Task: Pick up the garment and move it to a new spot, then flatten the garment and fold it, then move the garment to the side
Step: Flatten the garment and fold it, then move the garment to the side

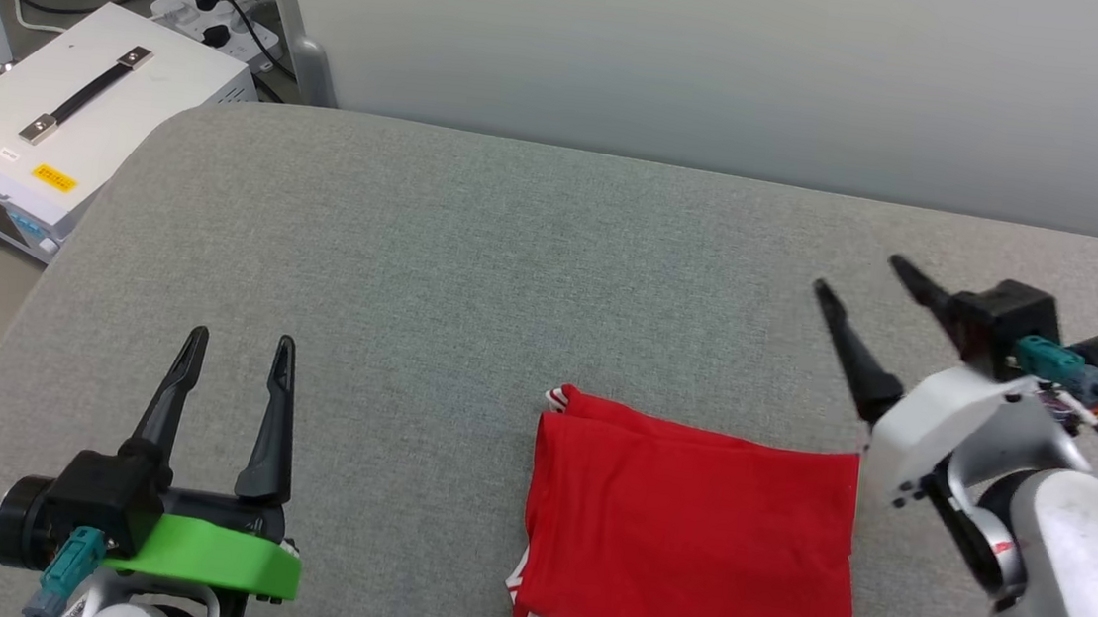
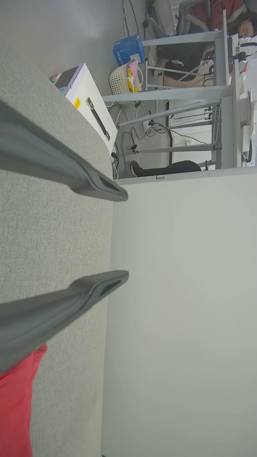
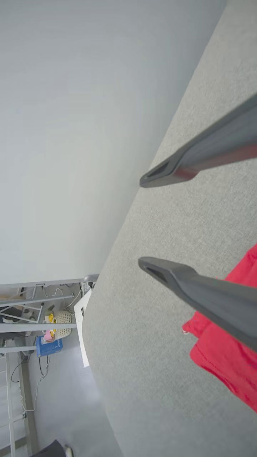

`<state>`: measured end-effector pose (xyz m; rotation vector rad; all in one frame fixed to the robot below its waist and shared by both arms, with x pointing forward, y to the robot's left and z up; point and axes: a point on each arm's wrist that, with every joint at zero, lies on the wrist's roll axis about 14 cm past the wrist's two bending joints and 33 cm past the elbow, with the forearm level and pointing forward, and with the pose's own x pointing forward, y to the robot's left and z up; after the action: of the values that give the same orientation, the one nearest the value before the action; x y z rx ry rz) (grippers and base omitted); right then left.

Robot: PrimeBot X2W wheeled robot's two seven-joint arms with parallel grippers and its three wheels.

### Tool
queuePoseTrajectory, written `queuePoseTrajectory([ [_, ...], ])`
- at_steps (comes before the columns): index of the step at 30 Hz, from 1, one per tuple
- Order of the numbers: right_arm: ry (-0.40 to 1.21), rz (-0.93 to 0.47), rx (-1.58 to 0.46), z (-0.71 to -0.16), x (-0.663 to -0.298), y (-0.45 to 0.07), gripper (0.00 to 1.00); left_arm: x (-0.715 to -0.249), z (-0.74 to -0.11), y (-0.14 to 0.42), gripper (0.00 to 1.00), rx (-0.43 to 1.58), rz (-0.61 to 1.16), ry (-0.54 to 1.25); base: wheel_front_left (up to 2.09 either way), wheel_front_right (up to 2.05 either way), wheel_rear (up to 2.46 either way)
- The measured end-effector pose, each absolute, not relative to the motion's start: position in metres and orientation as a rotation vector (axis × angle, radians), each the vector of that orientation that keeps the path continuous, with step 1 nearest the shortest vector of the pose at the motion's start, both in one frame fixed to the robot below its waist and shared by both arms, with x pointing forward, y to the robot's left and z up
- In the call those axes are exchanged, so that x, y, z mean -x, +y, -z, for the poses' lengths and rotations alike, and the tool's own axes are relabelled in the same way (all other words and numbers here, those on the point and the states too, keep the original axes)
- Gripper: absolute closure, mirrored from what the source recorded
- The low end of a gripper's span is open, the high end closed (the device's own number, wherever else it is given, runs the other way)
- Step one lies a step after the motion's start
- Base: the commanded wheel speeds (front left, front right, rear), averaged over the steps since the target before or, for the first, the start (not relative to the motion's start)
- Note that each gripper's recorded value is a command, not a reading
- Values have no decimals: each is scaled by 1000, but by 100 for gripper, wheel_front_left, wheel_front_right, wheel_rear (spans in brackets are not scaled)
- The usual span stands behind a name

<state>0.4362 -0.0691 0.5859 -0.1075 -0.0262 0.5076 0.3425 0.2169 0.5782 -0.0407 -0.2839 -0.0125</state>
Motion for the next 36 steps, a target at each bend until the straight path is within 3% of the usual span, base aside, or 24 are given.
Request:
queuePoseTrajectory([
  [6, -168, -352, 149, -603, -439, -122, 0, -345, -577, 211, 0, 46, 30, -280, 0, 0, 0],
  [14, -195, -134, 28, -577, -414, -175, 0, -347, -573, 207, 0, 64, 42, -269, 0, 0, 0],
  [36, -182, -130, -13, -567, -409, -166, 0, -349, -567, 208, 0, 63, 51, -245, 0, 0, 0],
])
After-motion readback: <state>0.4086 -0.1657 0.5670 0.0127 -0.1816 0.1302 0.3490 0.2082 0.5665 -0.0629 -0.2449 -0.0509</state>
